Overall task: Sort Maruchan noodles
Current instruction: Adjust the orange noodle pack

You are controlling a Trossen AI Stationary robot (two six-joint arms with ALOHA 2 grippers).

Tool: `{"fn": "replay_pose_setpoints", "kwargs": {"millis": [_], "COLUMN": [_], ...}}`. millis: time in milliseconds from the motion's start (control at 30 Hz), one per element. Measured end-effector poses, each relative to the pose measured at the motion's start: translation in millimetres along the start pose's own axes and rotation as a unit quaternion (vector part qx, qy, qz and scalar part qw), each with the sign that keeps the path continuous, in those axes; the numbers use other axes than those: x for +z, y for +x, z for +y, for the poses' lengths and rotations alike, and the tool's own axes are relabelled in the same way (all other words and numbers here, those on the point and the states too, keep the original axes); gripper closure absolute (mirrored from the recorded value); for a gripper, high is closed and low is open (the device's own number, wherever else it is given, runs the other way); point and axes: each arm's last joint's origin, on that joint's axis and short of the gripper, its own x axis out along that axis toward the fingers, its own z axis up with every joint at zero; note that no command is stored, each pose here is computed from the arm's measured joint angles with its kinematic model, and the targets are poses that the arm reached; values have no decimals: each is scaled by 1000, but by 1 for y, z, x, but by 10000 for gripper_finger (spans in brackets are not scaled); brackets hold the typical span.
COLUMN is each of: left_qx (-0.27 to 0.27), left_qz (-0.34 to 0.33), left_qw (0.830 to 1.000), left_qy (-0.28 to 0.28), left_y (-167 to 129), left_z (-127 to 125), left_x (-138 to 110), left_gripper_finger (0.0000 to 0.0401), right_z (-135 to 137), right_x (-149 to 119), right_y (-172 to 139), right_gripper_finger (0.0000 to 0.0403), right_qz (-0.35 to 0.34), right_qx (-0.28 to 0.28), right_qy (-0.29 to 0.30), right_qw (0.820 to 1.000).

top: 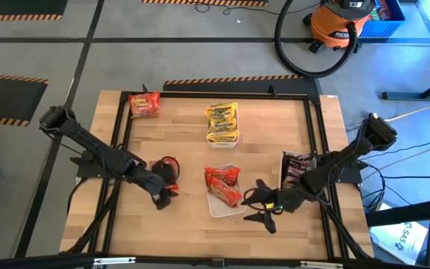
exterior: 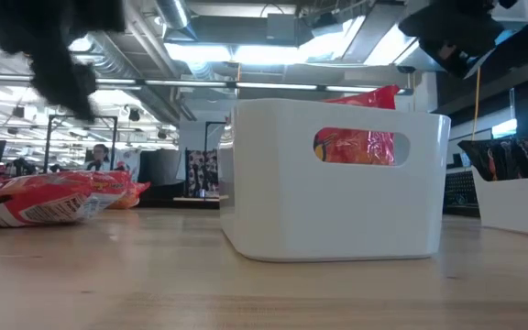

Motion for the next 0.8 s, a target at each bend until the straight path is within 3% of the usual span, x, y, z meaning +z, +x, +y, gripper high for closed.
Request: {"fn": "replay_pose_setpoints", "kwargs": {"millis": [133,233,567,800], "left_qx": [-108,-149,-117,-72], "left_qz": [-82,-106,-57,2], "left_qw": [990,982,988,993], "left_qy": [26,35,81,98], "left_y": [8,24,94,131], "left_z": [-26,-40,-97,-114], "left_x": [14,21,62,73], "left_gripper_finger": [177,177,177,177], "right_z": [0,-2,-8,-9], "right_x": [0,-2,-6,-5], "right_y": [0,0,0,-1], "right_gripper_finger": [155,155,155,155], "right_qz": [7,9,22,5], "right_qx": [8,-7,-59,-78], "right_qy": [-35,-56,-99,-97], "right_qw": [999,998,993,992]}}
